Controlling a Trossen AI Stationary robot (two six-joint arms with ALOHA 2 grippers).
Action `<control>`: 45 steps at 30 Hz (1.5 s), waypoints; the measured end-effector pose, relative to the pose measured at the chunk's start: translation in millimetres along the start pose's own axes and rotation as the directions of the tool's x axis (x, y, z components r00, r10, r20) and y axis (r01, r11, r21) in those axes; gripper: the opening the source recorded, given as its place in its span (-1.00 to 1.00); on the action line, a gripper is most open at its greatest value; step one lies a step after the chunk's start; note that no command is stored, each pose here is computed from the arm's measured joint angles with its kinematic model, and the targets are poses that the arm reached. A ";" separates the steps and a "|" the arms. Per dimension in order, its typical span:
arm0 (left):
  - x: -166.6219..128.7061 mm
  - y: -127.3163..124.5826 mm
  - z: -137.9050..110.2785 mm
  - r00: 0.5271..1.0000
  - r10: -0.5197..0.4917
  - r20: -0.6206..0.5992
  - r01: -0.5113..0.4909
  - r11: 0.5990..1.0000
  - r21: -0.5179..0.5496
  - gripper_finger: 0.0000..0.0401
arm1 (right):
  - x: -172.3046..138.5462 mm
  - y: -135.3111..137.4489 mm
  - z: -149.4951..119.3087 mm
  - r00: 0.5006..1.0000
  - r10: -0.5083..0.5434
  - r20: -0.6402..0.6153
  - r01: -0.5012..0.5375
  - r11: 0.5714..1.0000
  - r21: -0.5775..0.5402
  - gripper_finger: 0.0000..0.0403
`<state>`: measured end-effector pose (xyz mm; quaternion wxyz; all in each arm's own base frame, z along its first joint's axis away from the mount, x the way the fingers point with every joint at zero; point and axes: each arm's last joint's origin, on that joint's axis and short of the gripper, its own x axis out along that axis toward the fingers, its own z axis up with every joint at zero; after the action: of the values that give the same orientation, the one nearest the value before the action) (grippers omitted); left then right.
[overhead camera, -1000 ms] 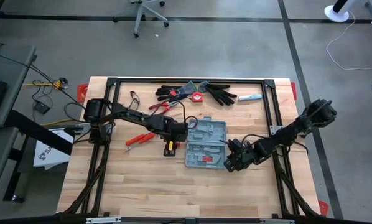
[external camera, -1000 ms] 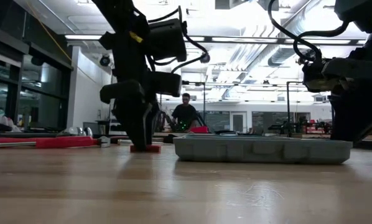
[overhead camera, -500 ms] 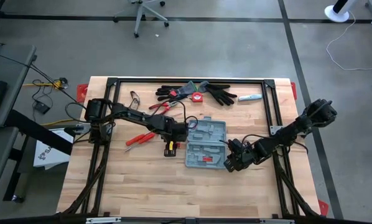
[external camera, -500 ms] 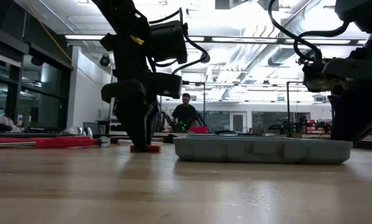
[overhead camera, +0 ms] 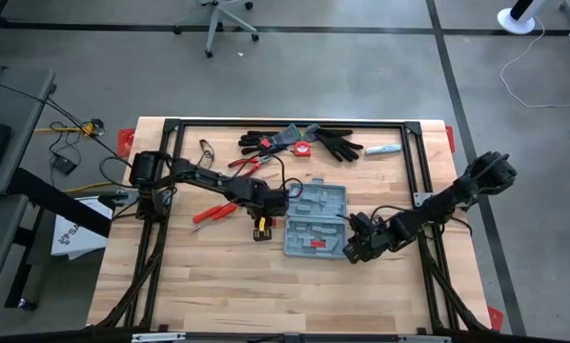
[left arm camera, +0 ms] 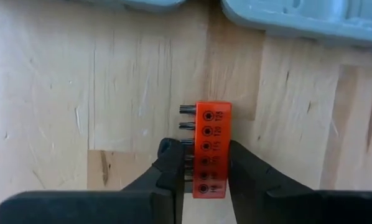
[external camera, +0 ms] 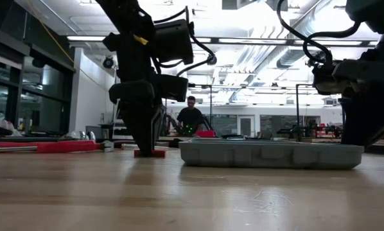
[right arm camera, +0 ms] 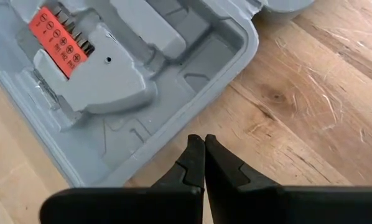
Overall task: Prefit tool cases
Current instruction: Put the orange screwdriver bit set into the gray tool box
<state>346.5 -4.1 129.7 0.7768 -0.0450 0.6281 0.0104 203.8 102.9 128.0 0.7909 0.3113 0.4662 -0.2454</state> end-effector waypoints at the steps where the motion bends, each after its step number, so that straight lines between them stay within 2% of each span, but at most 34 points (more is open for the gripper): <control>1: -2.1 0.0 0.2 1.000 0.002 0.008 -0.002 1.000 -0.003 -0.62 | -1.4 0.2 0.4 1.000 0.006 0.003 -0.006 1.000 0.002 -1.00; 11: -16.5 -0.1 0.6 0.999 0.020 0.051 -0.019 0.999 -0.032 -0.62 | -23.3 -2.3 1.1 0.998 0.035 0.058 -0.035 0.999 0.004 -1.00; 20: -37.5 -11.0 5.1 0.988 -0.006 0.157 0.012 0.999 -0.041 -0.62 | -26.4 -0.9 1.3 0.995 0.053 0.082 -0.053 0.999 0.004 -1.00; 25: -46.5 -24.9 12.4 0.963 -0.043 0.267 0.055 0.998 -0.039 -0.62 | -26.7 2.8 2.9 0.990 0.086 0.111 -0.086 0.996 0.001 -1.00; 32: -52.5 -53.9 22.1 0.905 -0.110 0.411 0.114 0.993 0.015 -0.62 | -26.7 8.3 8.9 0.978 0.136 0.157 -0.138 0.990 0.000 -1.00; 37: -47.7 -66.7 27.1 0.876 -0.129 0.464 0.121 0.991 0.048 -0.62 | -25.3 10.5 18.8 0.967 0.159 0.200 -0.159 0.987 -0.017 -1.00; 45: -18.7 -69.0 32.5 0.881 -0.139 0.452 0.126 0.990 0.060 -0.62 | -22.8 11.8 36.2 0.950 0.198 0.242 -0.192 0.980 -0.047 -1.00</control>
<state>379.2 -69.4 158.7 0.9017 -0.0728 0.4241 -0.0416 222.9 87.0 164.9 0.8663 0.3138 0.3347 -0.1973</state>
